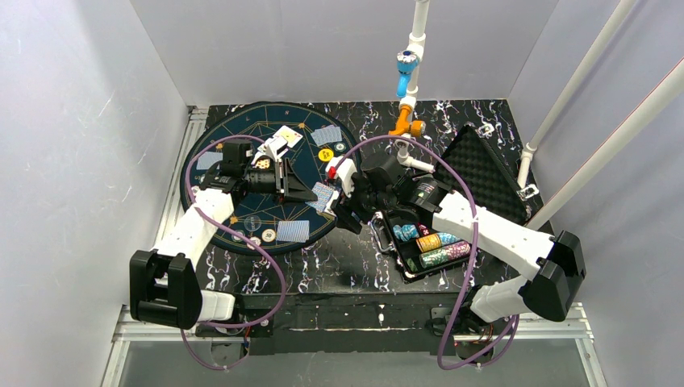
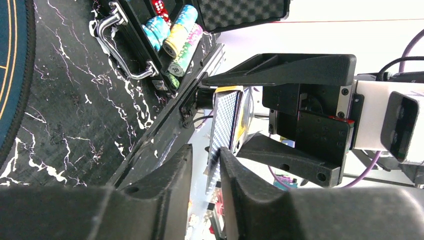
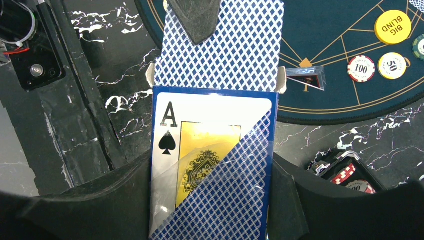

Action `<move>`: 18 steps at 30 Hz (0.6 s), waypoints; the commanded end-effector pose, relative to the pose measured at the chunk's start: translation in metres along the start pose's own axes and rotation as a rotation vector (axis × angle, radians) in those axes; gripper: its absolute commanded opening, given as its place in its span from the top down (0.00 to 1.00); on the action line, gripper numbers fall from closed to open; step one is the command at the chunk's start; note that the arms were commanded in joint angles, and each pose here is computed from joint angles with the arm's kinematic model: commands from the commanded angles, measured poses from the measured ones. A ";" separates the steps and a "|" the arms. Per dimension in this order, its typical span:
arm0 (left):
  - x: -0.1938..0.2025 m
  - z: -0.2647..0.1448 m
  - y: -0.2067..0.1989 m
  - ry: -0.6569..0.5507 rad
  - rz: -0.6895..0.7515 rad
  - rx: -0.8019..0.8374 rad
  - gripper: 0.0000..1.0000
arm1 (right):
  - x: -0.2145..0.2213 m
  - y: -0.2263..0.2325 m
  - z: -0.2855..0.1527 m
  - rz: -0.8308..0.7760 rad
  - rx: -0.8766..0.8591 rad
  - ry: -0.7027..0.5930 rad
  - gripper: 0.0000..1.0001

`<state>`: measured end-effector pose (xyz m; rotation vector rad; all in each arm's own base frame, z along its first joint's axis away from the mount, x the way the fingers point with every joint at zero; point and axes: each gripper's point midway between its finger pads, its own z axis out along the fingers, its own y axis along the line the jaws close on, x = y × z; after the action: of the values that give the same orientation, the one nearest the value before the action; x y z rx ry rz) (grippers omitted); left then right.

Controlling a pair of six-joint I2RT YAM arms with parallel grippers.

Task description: Distribute texas hold em gaming equipment

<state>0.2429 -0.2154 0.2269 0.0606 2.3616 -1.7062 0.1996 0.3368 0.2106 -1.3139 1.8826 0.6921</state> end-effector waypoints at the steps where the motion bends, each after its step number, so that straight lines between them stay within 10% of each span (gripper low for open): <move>1: 0.005 -0.009 -0.009 -0.015 0.045 0.002 0.79 | -0.035 -0.002 -0.012 -0.026 0.020 -0.106 0.99; 6: -0.006 -0.022 -0.009 -0.046 0.067 -0.026 1.00 | -0.032 -0.002 -0.015 -0.034 0.024 -0.100 0.99; 18: -0.041 -0.085 0.032 -0.003 0.238 -0.275 1.00 | -0.026 -0.005 -0.018 -0.042 0.044 -0.096 0.99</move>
<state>0.2818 -0.1543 0.2544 0.1297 2.3217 -1.4265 0.2007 0.3323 0.2076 -1.3163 1.8969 0.6635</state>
